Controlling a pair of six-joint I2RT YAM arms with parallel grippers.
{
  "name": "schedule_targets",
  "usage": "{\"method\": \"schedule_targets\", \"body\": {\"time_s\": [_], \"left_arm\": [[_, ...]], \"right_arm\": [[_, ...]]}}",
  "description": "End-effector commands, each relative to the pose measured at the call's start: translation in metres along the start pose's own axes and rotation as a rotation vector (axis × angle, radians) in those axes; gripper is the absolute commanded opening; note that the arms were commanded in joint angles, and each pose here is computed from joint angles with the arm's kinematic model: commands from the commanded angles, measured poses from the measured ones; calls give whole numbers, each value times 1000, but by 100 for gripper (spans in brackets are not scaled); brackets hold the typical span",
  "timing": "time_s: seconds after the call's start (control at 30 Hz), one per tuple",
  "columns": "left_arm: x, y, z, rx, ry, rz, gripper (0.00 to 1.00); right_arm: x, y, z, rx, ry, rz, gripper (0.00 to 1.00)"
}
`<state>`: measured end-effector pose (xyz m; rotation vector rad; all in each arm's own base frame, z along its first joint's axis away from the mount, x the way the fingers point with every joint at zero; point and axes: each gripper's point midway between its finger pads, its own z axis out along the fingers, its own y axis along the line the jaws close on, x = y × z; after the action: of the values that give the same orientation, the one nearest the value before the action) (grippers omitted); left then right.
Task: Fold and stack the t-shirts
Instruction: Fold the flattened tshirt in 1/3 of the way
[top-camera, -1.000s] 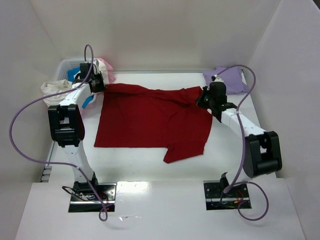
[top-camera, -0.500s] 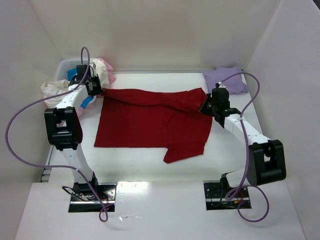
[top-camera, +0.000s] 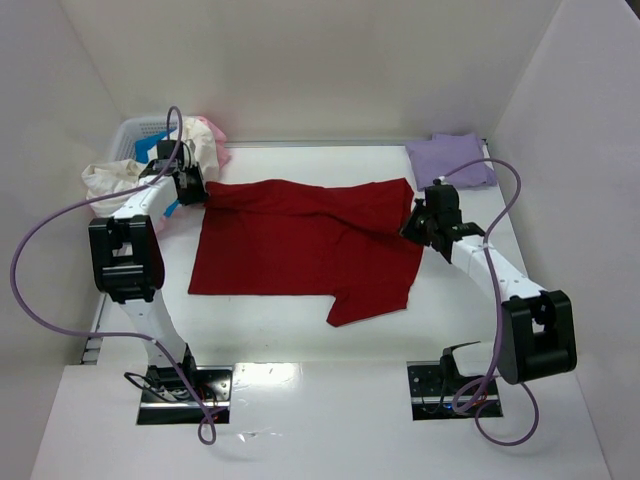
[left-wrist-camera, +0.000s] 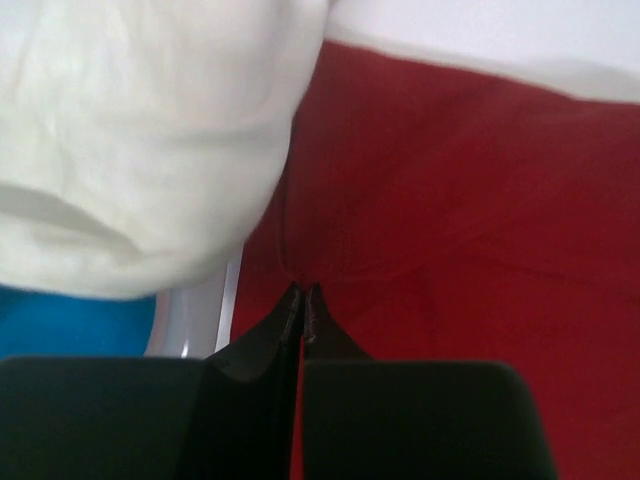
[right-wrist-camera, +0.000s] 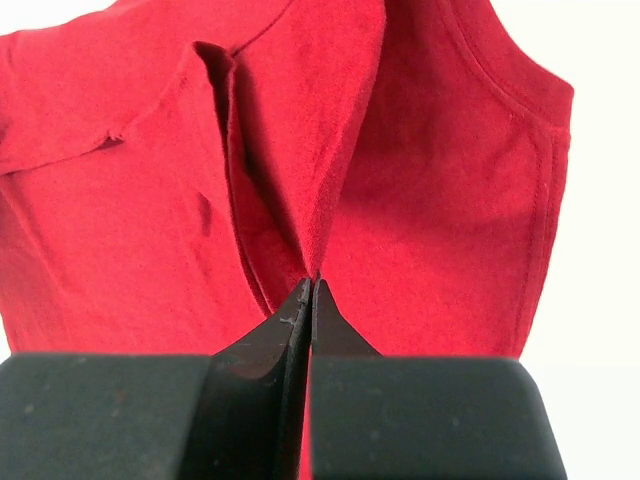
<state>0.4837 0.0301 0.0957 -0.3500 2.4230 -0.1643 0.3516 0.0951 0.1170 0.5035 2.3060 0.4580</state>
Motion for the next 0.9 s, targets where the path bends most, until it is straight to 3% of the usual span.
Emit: {"method": "schedule_targets", "body": {"time_s": [0.0, 0.1, 0.27, 0.43, 0.5, 0.67, 0.87], "left_arm": [[0, 3, -17, -7, -10, 32, 0], [9, 3, -17, -3, 20, 29, 0], [24, 10, -23, -29, 43, 27, 0], [22, 18, -25, -61, 41, 20, 0], [24, 19, -22, -63, 50, 19, 0], [11, 21, -22, -49, 23, 7, 0], [18, 20, -12, -34, 47, -5, 0]], "right_arm": [[2, -4, -11, 9, -14, 23, 0], [11, -13, -3, 42, 15, 25, 0], [12, -24, 1, 91, 6, 25, 9], [0, -33, 1, 157, -38, 31, 6], [-22, -34, -3, 175, -90, 49, 1], [-58, -34, -20, 159, -160, 57, 1], [-57, -45, -23, 166, -162, 64, 1]]}}
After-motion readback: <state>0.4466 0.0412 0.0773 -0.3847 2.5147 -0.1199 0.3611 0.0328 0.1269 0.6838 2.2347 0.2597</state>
